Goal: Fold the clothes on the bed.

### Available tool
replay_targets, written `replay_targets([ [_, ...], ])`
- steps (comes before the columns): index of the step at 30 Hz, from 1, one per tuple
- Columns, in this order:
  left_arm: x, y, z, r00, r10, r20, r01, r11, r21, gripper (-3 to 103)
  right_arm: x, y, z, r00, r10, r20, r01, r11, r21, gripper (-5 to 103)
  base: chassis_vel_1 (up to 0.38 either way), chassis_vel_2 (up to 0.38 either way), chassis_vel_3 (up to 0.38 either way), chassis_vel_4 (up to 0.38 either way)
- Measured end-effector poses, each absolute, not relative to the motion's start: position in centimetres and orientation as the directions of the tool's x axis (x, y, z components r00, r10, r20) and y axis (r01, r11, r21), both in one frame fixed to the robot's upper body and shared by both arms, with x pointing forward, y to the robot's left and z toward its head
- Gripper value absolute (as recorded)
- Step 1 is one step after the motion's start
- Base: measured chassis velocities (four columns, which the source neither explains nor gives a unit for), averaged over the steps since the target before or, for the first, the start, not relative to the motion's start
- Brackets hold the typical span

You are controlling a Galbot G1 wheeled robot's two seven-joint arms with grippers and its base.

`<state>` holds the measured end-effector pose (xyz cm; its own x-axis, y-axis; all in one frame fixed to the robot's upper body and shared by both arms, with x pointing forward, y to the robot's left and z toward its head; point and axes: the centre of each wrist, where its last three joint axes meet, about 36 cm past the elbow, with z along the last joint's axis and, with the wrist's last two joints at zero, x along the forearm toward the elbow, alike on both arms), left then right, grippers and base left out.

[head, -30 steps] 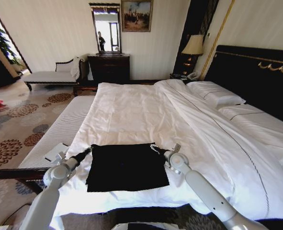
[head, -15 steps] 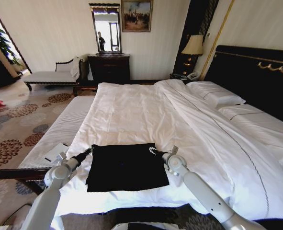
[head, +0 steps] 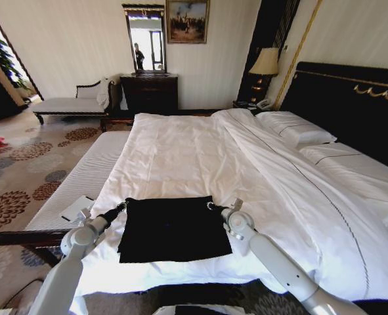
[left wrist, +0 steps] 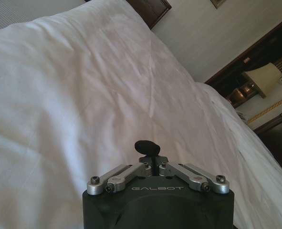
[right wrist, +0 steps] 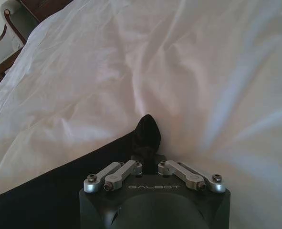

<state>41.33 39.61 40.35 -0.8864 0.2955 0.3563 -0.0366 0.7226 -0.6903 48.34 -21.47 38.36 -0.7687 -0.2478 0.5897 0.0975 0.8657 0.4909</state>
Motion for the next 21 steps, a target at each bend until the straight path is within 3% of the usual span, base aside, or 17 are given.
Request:
replay_targets([
  [2, 41.3, 39.6, 40.4, -0.887, 0.295, 0.356, -0.036, 0.723, -0.690, 2, 48.4, -21.4, 38.4, -0.770, -0.248, 0.588, 0.097, 0.865, 0.492, 12, 0.000, 0.000, 0.000, 0.000],
  [5, 41.4, 39.8, 40.6, -0.889, 0.291, 0.353, -0.035, 0.725, -0.687, 2, 48.5, -21.2, 39.0, -0.777, -0.257, 0.574, 0.087, 0.860, 0.503, 2, 0.000, 0.000, 0.000, 0.000],
  [14, 41.8, 40.4, 41.3, -0.902, 0.280, 0.328, -0.027, 0.723, -0.691, 2, 48.3, -21.4, 42.8, -0.824, -0.280, 0.493, 0.040, 0.839, 0.543, 2, 0.000, 0.000, 0.000, 0.000],
  [21, 42.6, 40.6, 42.6, -0.938, 0.272, 0.215, 0.023, 0.669, -0.743, 2, 49.2, -22.9, 44.6, -0.888, -0.261, 0.378, 0.019, 0.802, 0.597, 2, 0.000, 0.000, 0.000, 0.000],
])
